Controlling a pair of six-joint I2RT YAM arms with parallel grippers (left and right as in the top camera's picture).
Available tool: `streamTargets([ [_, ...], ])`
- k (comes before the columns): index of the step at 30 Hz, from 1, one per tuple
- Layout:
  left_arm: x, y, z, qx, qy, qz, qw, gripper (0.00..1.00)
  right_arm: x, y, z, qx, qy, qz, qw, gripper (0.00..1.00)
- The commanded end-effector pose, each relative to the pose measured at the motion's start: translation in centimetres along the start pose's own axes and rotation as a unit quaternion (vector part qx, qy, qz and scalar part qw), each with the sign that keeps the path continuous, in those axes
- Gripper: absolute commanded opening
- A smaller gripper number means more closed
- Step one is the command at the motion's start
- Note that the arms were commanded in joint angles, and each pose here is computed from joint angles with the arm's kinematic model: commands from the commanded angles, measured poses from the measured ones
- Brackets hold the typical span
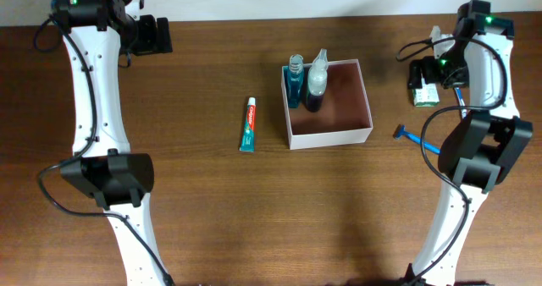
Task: Pack container
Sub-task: 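Lower the right gripper onto the soap box and close it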
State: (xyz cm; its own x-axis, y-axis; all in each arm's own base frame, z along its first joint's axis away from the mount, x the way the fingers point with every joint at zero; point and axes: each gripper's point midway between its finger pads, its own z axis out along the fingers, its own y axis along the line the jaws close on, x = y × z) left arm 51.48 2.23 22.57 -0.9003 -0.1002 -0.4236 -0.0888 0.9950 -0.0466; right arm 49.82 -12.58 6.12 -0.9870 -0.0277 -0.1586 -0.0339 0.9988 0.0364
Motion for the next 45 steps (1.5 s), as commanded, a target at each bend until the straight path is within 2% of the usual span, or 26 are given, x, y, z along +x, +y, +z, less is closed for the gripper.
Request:
streamTargets([
  [1,0.0,-0.1,0.2,0.003,0.001,-0.005,1.0,0.99,0.4,0.1,1.9,-0.001,0.018,-0.005,1.0,0.99],
  [16,0.0,-0.1,0.2,0.003,0.001,-0.005,1.0,0.99,-0.8,0.1,3.8,0.002,0.004,-0.01,1.0,0.99],
  [29,0.0,-0.1,0.2,0.003,0.001,-0.005,1.0,0.99,-0.5,-0.2,5.4,0.004,0.014,-0.01,1.0,0.99],
  [33,0.0,-0.1,0.2,0.003,0.001,-0.005,1.0,0.99,0.4,-1.1,5.9,0.031,0.034,-0.01,0.999,0.99],
  [39,0.0,-0.1,0.2,0.003,0.001,-0.005,1.0,0.99,1.3,-0.8,6.8,0.024,0.047,-0.011,0.999,0.99],
  [45,0.0,-0.1,0.2,0.003,0.001,-0.006,1.0,0.99,0.9,-0.8,6.8,0.023,0.038,-0.011,0.999,0.98],
])
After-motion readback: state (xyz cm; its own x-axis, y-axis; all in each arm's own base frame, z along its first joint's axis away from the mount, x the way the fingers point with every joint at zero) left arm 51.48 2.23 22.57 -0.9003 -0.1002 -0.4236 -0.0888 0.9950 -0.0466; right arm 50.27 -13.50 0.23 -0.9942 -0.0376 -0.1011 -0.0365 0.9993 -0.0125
